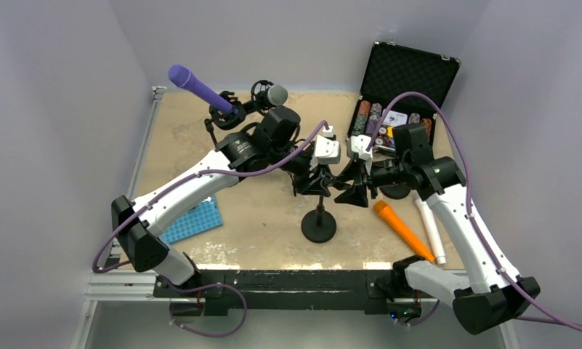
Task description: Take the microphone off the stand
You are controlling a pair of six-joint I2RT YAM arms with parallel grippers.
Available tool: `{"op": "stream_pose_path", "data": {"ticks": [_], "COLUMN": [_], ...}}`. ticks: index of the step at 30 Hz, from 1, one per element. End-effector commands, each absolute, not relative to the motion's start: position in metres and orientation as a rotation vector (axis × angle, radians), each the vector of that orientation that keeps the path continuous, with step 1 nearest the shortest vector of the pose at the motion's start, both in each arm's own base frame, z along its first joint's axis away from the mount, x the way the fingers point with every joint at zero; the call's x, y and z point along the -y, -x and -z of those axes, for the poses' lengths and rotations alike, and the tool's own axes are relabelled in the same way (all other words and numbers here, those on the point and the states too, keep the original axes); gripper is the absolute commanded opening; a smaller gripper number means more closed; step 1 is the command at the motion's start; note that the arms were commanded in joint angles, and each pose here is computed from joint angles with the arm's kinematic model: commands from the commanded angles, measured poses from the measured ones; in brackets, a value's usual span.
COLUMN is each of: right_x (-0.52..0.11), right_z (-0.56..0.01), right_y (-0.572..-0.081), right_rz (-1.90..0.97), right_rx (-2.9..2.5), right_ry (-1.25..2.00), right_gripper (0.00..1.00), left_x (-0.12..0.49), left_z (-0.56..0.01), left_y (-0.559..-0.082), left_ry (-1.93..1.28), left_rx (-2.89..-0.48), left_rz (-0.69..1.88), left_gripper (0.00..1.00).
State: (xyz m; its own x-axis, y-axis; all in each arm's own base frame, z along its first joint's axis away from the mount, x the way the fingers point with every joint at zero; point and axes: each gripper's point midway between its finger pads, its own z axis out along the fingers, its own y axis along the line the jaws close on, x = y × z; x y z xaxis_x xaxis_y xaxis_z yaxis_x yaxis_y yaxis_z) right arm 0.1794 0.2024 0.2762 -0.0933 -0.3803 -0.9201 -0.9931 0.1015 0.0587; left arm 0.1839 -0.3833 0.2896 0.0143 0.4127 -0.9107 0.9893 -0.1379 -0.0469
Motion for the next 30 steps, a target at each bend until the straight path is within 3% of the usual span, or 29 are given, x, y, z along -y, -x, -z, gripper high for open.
{"op": "stream_pose_path", "data": {"ticks": [1,2,5,7,13,26,30], "right_x": [-0.206,-0.207,-0.208,-0.208,-0.215,-0.214,-0.213], "right_z": [-0.281,-0.28,-0.281,-0.282,-0.297,-0.305,-0.301], "right_y": [-0.177,-0.177,-0.177,-0.176,-0.178,-0.186,-0.19], "right_rz": [-0.991,-0.996,-1.002,-1.002,-1.015,-0.959,-0.934], "right_rx": [-1.558,-1.564,-1.566,-1.561,-1.531,-1.531,-1.546], "right_ry": [1.369,1.361,1.353,1.353,1.347,1.369,1.378], "right_gripper": [0.59,0.58,0.58,0.61,0.64,0.48,0.34], "left_x": [0.382,0.381,0.38,0.379,0.374,0.365,0.369], "left_z": [-0.327,-0.328,-0.328,-0.328,-0.333,-0.333,-0.329], "left_y": [-0.19,-0.19,-0.193,-0.193,-0.184,-0.169,-0.172], "left_ry": [-1.547,-1.542,-1.524,-1.523,-1.528,-1.54,-1.521], "left_rx": [-1.343,-1.346,-1.355,-1.355,-1.351,-1.374,-1.407], "left_rz": [1.039,1.036,1.018,1.013,1.038,1.092,1.105], "left_gripper": [0.51,0.58,0.95,0.98,0.92,0.71,0.56]}}
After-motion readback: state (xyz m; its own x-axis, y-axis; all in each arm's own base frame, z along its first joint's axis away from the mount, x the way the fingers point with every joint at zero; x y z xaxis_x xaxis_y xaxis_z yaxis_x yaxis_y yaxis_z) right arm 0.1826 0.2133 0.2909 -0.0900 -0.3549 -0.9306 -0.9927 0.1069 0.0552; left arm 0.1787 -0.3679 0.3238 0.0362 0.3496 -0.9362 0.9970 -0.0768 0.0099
